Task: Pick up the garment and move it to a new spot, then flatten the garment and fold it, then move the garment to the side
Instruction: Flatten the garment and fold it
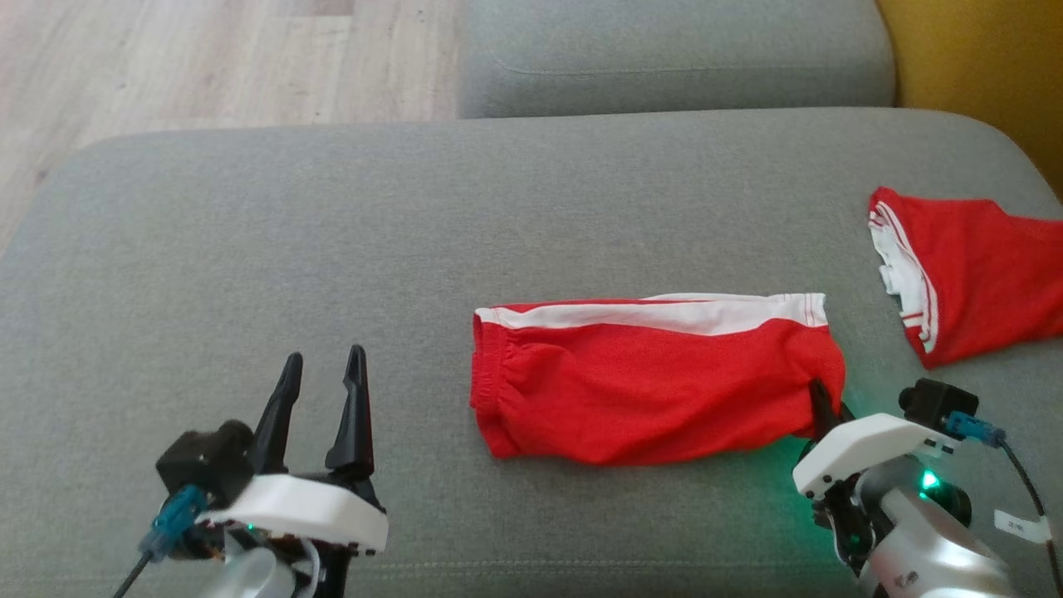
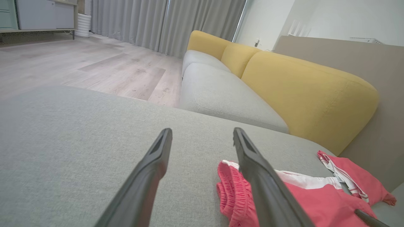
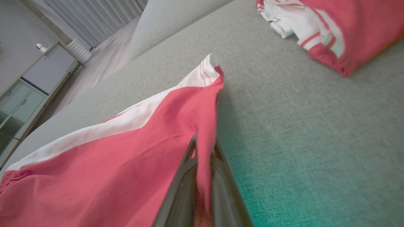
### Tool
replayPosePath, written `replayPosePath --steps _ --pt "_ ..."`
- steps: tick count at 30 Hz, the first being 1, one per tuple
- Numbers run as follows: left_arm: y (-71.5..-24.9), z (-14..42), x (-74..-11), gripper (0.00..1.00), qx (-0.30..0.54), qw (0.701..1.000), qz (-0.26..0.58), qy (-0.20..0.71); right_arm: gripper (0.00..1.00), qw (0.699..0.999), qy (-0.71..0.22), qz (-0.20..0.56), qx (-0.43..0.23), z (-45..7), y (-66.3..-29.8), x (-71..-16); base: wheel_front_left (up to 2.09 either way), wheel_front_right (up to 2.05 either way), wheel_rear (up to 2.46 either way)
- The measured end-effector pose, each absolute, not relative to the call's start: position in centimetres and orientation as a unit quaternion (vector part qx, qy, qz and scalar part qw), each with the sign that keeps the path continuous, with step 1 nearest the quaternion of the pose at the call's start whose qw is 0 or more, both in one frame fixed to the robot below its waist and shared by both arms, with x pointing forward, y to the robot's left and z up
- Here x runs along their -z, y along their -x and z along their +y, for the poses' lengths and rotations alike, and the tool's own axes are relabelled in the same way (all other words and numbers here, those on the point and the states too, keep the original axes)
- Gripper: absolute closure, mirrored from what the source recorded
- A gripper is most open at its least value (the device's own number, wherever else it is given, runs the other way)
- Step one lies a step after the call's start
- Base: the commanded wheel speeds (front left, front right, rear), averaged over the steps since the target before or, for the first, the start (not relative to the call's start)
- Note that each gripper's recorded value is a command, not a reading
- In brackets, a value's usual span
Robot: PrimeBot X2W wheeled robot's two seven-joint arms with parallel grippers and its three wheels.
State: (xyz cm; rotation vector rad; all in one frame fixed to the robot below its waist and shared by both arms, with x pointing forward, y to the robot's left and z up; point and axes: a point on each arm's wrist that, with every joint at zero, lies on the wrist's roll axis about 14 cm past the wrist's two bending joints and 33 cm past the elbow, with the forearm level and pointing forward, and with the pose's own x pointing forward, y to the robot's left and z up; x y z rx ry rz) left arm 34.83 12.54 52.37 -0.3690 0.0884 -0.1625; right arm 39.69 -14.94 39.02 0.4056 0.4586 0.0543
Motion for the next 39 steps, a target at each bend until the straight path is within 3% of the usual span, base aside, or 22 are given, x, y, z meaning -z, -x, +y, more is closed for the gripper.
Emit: replayPosePath --steps 8,19,27,33,34,35,36,37,39 --pt "-33.5 14.1 -52.0 0.00 0.053 0.979 0.043 0.190 1.00 0.960 -0.188 0.193 -0.072 -12.2 -41.2 -41.3 0.00 0.00 0.00" --pt "-32.2 16.1 -52.7 0.00 0.016 0.978 0.024 0.208 1.00 0.942 -0.169 0.150 -0.246 0.0 -42.6 -47.3 0.00 0.00 0.00" --pt "-31.3 17.6 -52.5 0.00 -0.013 0.974 0.018 0.223 1.00 0.897 -0.109 0.224 -0.365 7.0 -38.9 -44.9 0.00 0.00 0.00" --pt "-30.9 18.6 -52.1 0.00 -0.031 0.974 0.019 0.225 1.00 0.877 -0.070 0.259 -0.398 8.5 -37.0 -42.7 0.00 0.00 0.00" --pt "-31.0 18.7 -52.1 0.00 -0.032 0.974 0.019 0.225 0.94 0.876 -0.067 0.261 -0.400 8.5 -36.8 -42.6 0.00 0.00 0.00" --pt "-31.0 18.7 -52.2 0.00 -0.032 0.974 0.018 0.225 0.62 0.875 -0.063 0.262 -0.403 8.5 -36.6 -42.4 0.00 0.00 0.00" --pt "-31.1 18.7 -52.2 0.00 -0.032 0.974 0.018 0.225 0.10 0.873 -0.059 0.262 -0.406 8.6 -36.4 -42.3 0.00 0.00 0.00" --pt "-31.2 18.6 -52.2 0.00 -0.031 0.974 0.019 0.225 0.00 0.872 -0.057 0.263 -0.408 8.6 -36.3 -42.2 0.00 0.00 0.00" --pt "-31.4 18.4 -52.2 0.00 -0.027 0.973 0.019 0.226 0.00 0.871 -0.055 0.256 -0.415 8.8 -36.0 -42.4 0.00 0.00 0.00"
